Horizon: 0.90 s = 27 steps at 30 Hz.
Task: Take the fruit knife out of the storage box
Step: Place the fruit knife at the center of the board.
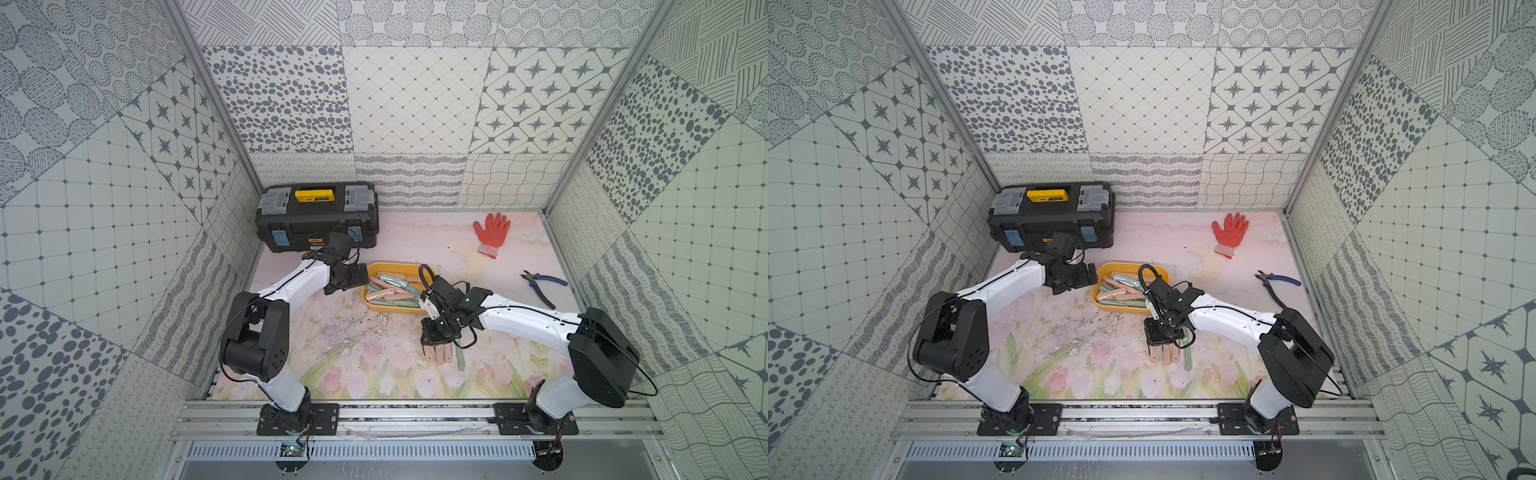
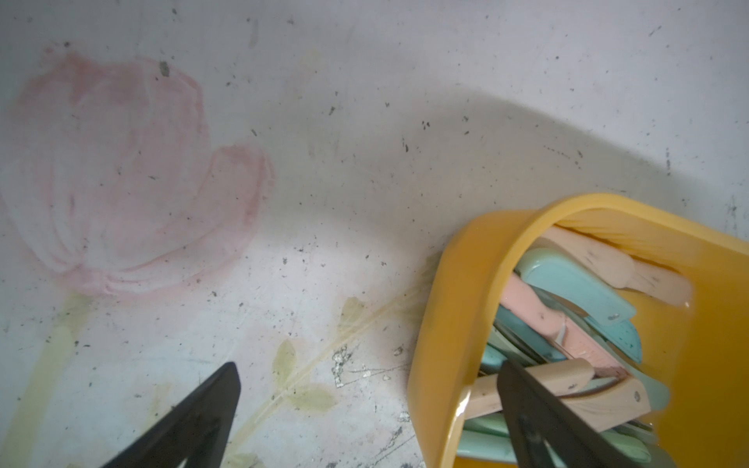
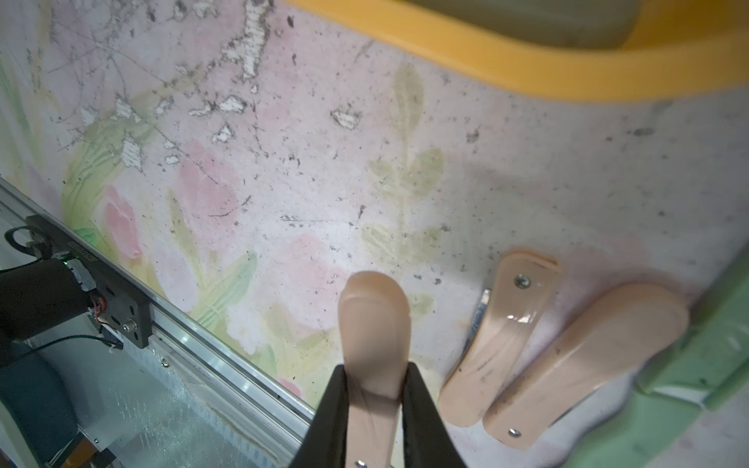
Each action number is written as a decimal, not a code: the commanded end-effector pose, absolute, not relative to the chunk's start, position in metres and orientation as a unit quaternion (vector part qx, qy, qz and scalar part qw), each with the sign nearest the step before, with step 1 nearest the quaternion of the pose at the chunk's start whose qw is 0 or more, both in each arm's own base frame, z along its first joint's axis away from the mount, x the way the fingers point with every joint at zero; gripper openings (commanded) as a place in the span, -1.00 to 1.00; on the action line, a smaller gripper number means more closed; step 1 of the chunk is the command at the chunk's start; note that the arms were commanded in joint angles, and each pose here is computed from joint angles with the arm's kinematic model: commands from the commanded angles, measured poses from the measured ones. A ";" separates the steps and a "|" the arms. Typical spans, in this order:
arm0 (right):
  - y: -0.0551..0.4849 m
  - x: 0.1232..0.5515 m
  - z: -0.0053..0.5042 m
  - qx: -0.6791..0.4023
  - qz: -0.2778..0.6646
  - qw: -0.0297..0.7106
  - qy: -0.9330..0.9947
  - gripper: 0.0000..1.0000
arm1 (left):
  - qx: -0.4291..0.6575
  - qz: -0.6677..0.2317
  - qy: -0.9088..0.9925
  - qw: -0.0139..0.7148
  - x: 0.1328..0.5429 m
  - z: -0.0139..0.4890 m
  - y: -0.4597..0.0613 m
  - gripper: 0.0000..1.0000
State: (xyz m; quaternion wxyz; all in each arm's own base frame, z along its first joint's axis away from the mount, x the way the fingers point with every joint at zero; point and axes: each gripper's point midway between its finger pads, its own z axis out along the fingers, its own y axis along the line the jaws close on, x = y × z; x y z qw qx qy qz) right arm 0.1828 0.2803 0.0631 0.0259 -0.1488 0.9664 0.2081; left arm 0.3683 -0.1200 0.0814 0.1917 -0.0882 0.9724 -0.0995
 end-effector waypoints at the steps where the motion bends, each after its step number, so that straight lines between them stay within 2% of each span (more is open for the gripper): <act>1: 0.285 0.187 0.047 -0.129 0.204 0.020 0.970 -0.64 | -0.091 -0.096 0.971 0.197 0.369 0.085 -0.119 0.98; 15: 0.272 0.183 0.020 -0.105 0.165 -0.002 0.981 -0.64 | -0.091 -0.094 0.971 0.198 0.369 0.086 -0.118 0.97; 27: 0.258 0.171 0.028 -0.094 0.153 0.006 0.984 -0.62 | -0.091 -0.094 0.972 0.197 0.369 0.085 -0.119 0.97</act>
